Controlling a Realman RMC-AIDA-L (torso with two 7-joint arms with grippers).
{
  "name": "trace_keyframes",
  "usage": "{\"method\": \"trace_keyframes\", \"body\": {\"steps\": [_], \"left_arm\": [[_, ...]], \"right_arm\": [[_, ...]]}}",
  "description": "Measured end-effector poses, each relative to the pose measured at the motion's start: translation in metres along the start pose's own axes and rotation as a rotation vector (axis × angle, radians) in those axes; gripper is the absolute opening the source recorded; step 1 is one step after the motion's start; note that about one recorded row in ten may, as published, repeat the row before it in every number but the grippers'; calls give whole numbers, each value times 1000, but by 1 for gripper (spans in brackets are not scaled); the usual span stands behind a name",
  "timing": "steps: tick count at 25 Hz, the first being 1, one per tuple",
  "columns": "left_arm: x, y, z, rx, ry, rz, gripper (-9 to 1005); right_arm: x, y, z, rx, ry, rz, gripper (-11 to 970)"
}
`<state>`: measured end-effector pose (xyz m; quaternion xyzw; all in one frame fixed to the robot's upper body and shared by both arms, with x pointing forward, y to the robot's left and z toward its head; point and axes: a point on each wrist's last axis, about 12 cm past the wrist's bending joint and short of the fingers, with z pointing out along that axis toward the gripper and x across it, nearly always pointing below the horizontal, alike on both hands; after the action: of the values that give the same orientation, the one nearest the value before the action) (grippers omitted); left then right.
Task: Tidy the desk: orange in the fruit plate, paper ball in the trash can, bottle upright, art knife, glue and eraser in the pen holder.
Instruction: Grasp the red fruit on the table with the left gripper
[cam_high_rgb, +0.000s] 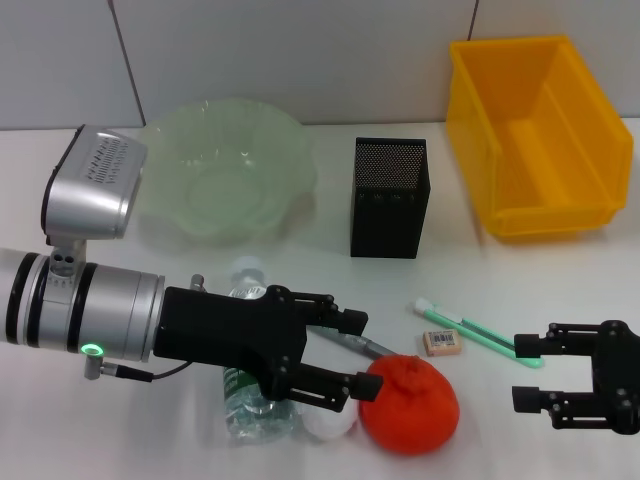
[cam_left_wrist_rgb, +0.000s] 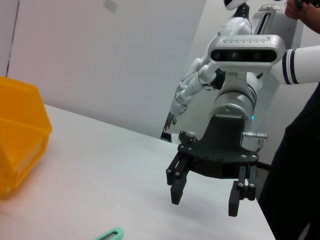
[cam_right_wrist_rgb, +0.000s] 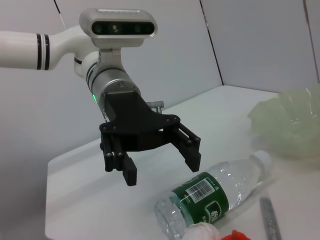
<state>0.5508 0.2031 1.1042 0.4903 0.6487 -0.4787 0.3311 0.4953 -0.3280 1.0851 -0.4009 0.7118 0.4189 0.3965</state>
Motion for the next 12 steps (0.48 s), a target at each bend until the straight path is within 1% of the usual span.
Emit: {"method": "trace_keyframes", "body": {"steps": [3,6,9,12], "left_arm": [[-4,0,1,3,5,15,795],[-15,3,5,13,28,44,795],[-27,6,16,28,81,65,795],[-40,13,31,30,166,79,794]], "right_arm": [[0,0,0,-3,-1,-1,676],[0,0,0,-3,-1,4,675],[0,0,-2,1,-2,7,674],[0,0,-3,6,-6,8,673]]}}
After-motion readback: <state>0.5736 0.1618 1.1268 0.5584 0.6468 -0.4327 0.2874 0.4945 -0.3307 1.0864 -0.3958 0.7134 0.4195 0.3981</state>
